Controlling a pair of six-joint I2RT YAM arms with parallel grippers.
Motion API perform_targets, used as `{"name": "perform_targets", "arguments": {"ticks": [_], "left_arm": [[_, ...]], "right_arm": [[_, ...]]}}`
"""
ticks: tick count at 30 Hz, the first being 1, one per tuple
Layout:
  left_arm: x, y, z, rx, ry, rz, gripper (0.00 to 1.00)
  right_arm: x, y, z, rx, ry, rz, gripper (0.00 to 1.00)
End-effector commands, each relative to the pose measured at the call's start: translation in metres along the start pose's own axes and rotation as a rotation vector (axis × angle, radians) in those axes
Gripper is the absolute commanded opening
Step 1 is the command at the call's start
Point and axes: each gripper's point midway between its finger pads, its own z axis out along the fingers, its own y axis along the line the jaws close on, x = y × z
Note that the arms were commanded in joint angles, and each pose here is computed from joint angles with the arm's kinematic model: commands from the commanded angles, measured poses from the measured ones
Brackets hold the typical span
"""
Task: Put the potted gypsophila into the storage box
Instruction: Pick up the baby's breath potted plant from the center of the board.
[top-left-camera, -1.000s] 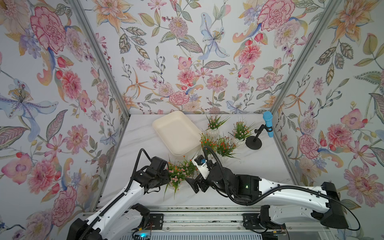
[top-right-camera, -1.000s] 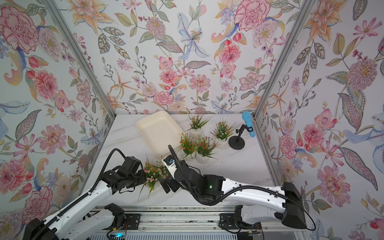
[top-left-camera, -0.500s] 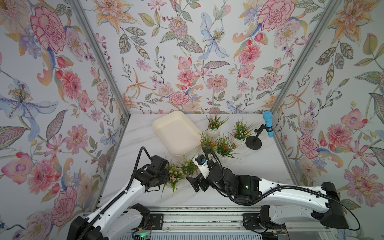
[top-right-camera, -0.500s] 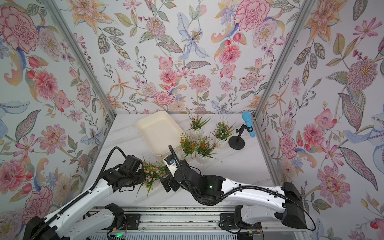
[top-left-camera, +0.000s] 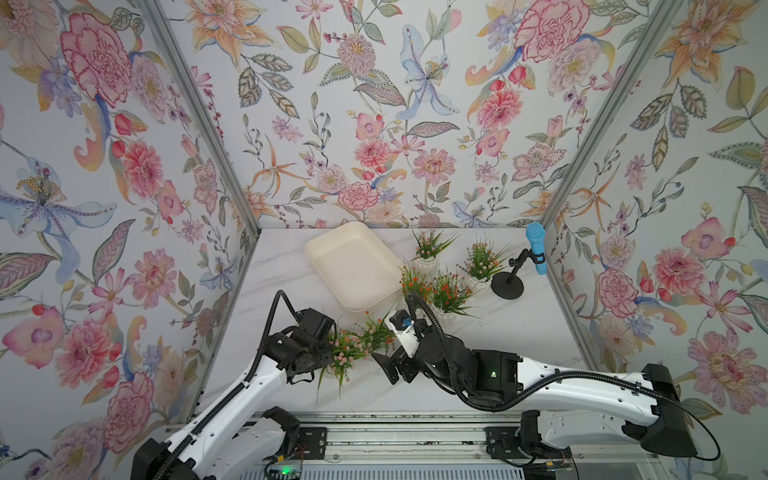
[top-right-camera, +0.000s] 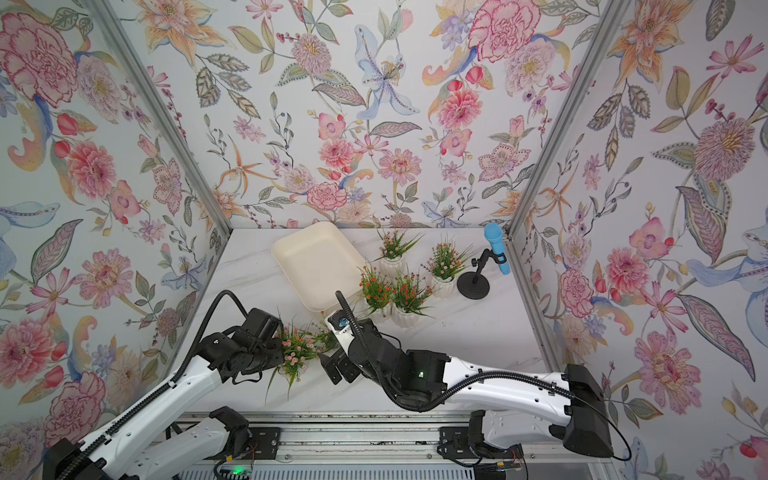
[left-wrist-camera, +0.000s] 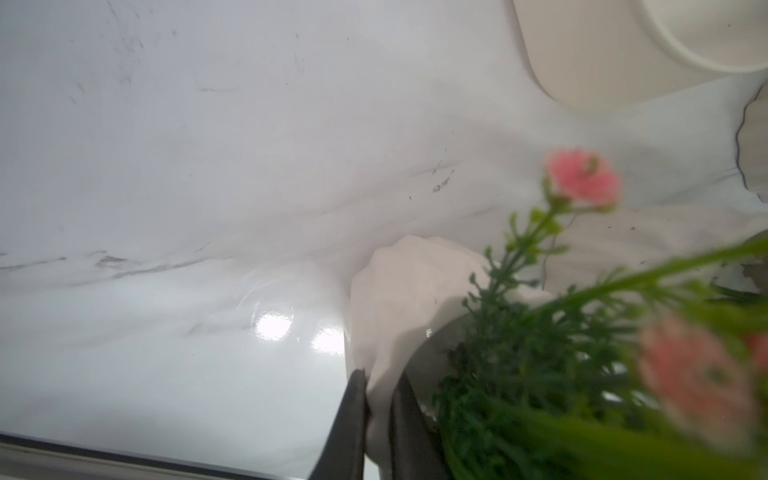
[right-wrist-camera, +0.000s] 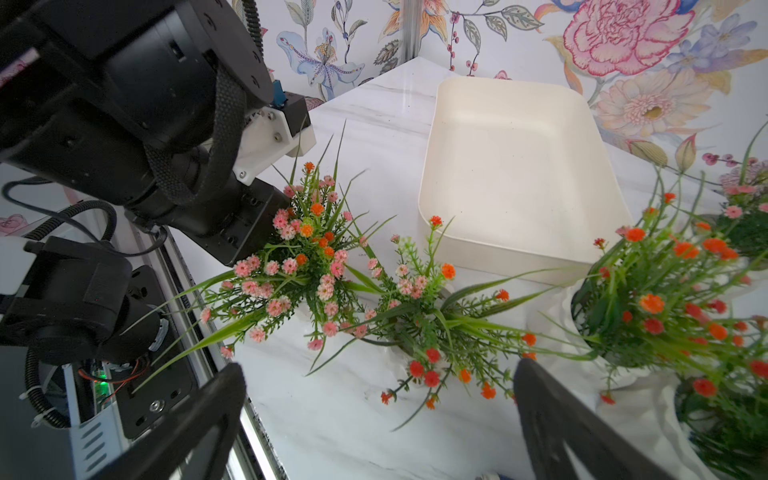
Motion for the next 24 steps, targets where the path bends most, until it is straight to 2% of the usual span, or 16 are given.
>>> {"name": "perform_targets", "arguments": {"ticks": [1,6,11,19,24], "left_arm": [[-0.028,-0.001,-0.032,-0.003,-0.106,0.000,0.00],[-0.057,-0.010,-0.059,0.003,-0.183,-0.001,0.00],[-0.102,-0.027,-0.082,0.028,-0.288,-0.012,0.00],[-0.202,-0.058,-0.068,0.136,-0.380,-0.055,0.00],[-0.268,-0.080,-0.041,0.187,-0.422,-0.042,0.00]], "right_arm": [[-0.028,-0.001,-0.002,-0.003,-0.057,-0.020,1.00],[-0.059,-0.011,-0.004,-0.024,-0.118,-0.003,1.00],[-0.087,-0.036,0.004,-0.020,-0.161,0.012,1.00],[-0.127,-0.085,0.032,0.020,-0.194,0.018,1.00],[-0.136,-0.120,0.055,0.074,-0.182,0.025,1.00]]}}
